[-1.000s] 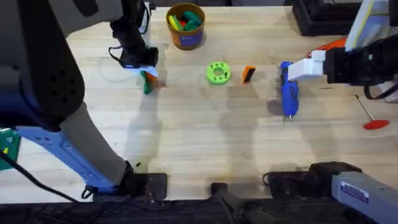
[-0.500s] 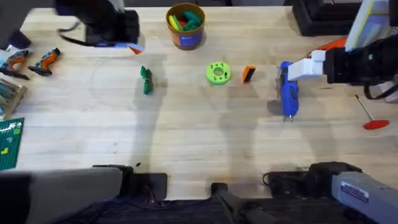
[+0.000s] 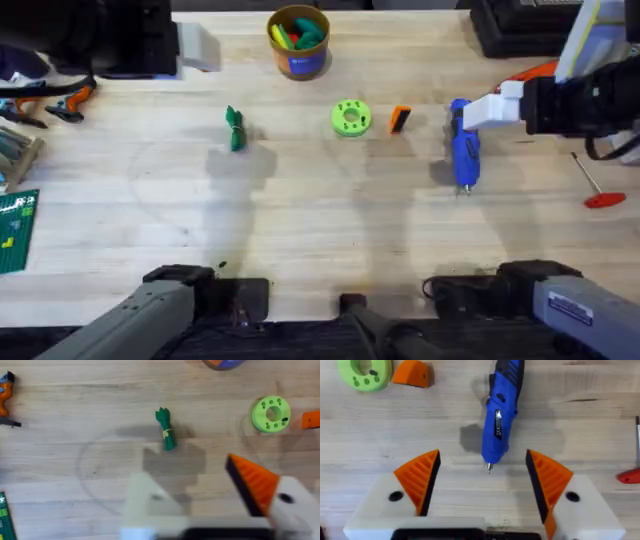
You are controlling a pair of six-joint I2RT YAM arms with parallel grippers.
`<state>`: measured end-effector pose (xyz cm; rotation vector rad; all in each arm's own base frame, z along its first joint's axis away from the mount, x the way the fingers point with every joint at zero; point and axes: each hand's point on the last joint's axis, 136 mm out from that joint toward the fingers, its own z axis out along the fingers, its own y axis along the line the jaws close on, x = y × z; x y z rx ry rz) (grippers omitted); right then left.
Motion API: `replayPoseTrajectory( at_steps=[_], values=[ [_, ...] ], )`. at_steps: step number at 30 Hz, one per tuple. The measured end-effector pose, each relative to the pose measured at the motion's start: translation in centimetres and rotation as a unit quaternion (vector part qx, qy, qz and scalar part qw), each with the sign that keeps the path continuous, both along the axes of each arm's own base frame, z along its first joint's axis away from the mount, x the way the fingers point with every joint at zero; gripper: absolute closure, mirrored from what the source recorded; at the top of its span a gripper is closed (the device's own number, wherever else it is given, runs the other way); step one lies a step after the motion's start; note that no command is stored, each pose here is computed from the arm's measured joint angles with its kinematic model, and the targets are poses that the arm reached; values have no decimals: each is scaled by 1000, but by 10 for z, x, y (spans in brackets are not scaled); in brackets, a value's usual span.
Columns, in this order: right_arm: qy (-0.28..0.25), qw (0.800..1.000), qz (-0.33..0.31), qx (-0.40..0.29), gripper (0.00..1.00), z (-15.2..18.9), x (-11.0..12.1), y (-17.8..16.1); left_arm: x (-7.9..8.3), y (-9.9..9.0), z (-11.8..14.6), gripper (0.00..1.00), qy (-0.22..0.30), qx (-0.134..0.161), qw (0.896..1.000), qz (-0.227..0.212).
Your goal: Pick up the gripper from the table and insert it into the empty holder that is missing its gripper. Then pick up a screw, insert it into the mounting hole, and use the screwdriver to tighten it. Finally, clean up the table by picking up the vegetable and placing it into the bucket.
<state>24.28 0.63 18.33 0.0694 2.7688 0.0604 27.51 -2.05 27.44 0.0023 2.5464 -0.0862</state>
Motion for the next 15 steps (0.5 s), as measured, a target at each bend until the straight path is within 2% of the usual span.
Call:
replayPoseTrajectory(
  at_steps=[2,3,15],
  values=[
    [0,1000,0,0,12,0,0,0,-3,0,1,99,0,0,1000,0],
    [0,1000,0,0,12,0,0,0,-3,0,1,37,1,-2,1000,2],
    [0,1000,0,0,12,0,0,0,-4,0,0,15,3,-1,1000,3]
  ],
)
